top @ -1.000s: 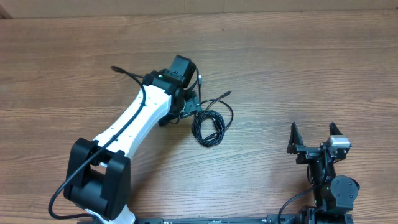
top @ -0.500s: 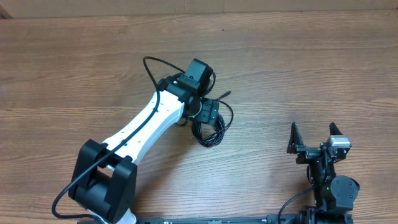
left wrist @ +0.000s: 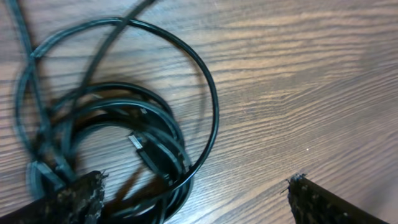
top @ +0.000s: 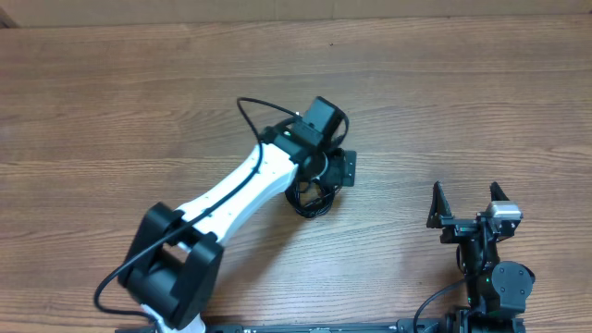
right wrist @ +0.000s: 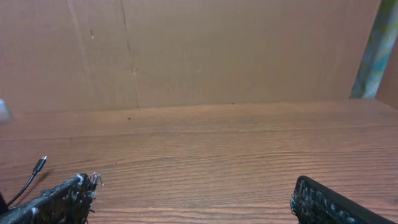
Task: Untangle cables
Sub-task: 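Lift the black cable coil upward with the left gripper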
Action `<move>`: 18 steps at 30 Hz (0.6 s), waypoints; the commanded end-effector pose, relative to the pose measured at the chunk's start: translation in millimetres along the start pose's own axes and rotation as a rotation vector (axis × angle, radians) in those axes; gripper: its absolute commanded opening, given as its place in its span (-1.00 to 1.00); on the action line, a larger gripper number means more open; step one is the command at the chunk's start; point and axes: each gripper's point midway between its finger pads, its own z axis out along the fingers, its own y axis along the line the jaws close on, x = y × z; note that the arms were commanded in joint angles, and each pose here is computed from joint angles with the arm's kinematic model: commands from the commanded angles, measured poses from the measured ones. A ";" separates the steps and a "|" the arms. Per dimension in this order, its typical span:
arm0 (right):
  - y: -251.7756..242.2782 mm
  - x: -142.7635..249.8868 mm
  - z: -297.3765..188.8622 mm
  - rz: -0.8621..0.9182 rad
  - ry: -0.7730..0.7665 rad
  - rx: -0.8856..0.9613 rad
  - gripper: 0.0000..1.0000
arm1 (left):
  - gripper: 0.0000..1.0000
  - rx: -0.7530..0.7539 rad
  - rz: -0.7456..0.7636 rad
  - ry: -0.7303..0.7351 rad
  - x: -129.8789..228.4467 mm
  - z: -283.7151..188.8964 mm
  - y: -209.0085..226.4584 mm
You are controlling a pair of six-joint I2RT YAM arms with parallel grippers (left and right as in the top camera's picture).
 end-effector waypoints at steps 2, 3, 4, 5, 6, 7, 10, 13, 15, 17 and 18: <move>1.4 1.7 0.0 0.007 -0.005 -0.007 1.00 | 0.75 -0.050 -0.049 0.012 2.3 18.0 4.8; 1.4 1.6 0.0 0.006 -0.005 -0.007 1.00 | 0.74 -0.068 -0.062 0.009 1.9 21.0 8.7; 1.4 1.7 0.0 0.007 -0.005 -0.007 1.00 | 0.73 -0.080 -0.073 0.008 1.7 22.9 11.2; 1.4 1.7 0.0 0.007 -0.005 -0.007 1.00 | 0.73 -0.095 -0.091 0.007 1.8 26.3 14.4; 1.4 1.7 0.0 0.007 -0.005 -0.007 1.00 | 0.73 -0.103 -0.107 0.010 2.5 28.9 16.3; 1.4 1.6 0.0 0.006 -0.005 -0.007 1.00 | 0.73 -0.110 -0.120 0.018 4.3 32.9 18.3; 1.4 1.7 0.0 0.007 -0.005 -0.007 1.00 | 0.68 -0.132 -0.155 0.050 11.6 46.7 23.9; 1.4 1.7 0.0 0.007 -0.005 -0.007 1.00 | 0.62 -0.150 -0.195 0.083 20.0 60.3 27.8; 1.4 1.7 0.0 0.007 -0.005 -0.007 1.00 | 0.56 -0.160 -0.201 0.097 24.7 68.0 28.8; 1.4 1.7 0.0 0.007 -0.005 -0.007 1.00 | 0.36 -0.165 -0.199 0.105 27.7 71.9 28.9; 1.4 1.7 0.0 0.007 -0.005 -0.007 0.99 | 0.22 -0.167 -0.197 0.108 28.6 72.9 28.8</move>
